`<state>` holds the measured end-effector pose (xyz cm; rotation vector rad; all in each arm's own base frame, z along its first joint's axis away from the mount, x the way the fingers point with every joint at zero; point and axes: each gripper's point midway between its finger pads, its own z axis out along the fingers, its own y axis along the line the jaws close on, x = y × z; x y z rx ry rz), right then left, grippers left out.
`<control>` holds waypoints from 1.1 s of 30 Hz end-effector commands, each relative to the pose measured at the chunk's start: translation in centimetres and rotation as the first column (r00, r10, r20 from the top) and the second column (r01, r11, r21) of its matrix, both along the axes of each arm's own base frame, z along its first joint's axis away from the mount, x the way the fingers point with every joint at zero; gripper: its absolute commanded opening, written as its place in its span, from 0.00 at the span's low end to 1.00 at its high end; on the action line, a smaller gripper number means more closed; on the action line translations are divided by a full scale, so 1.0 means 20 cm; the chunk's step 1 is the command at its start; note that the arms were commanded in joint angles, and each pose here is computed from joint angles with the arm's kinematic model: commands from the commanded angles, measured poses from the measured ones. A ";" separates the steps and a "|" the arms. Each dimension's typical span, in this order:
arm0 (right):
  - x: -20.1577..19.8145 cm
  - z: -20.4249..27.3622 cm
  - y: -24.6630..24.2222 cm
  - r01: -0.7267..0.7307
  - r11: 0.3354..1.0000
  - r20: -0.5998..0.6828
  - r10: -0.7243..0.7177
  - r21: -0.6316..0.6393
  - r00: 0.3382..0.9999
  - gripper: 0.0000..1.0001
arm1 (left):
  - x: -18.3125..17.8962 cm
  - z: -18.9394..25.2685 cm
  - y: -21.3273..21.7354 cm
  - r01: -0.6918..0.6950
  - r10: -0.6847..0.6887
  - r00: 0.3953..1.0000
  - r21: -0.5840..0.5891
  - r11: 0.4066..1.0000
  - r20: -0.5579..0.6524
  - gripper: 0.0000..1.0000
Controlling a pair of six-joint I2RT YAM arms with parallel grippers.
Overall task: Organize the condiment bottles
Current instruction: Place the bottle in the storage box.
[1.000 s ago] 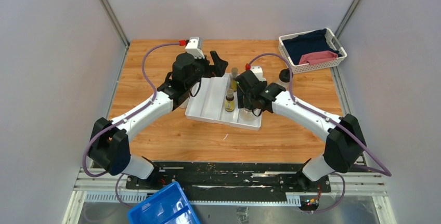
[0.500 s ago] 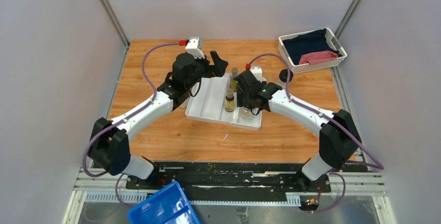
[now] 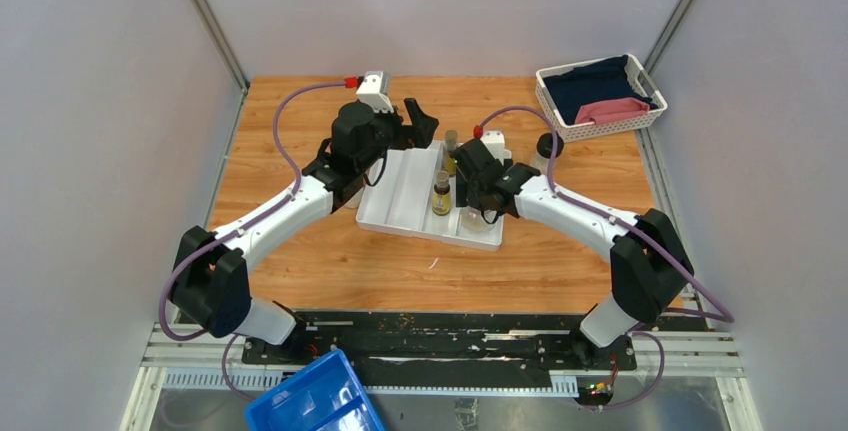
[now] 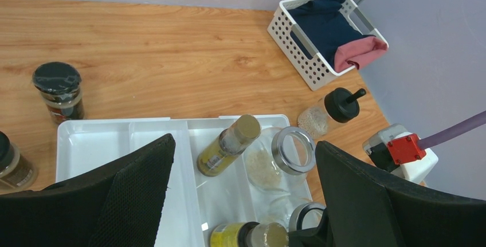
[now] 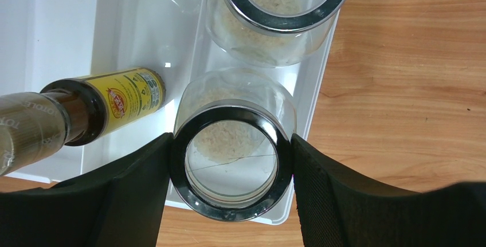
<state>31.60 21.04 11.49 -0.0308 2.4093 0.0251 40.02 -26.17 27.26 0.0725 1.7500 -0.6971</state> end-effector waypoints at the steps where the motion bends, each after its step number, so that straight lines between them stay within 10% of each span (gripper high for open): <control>1: 0.02 -0.03 -0.06 0.062 0.998 0.016 -0.062 -0.019 0.998 0.00 | -0.01 0.02 -0.02 0.015 -0.015 1.000 0.002 1.000 0.019 0.95; 30: -0.04 -0.09 -0.07 0.106 0.994 -0.012 -0.106 0.009 0.994 0.00 | -0.02 0.02 -0.04 0.029 -0.029 1.000 -0.004 1.000 0.011 0.95; 33: -0.05 -0.10 -0.07 0.103 0.995 -0.022 -0.103 0.001 0.994 0.12 | -0.02 0.01 -0.03 0.026 -0.026 1.000 -0.002 1.000 0.010 0.96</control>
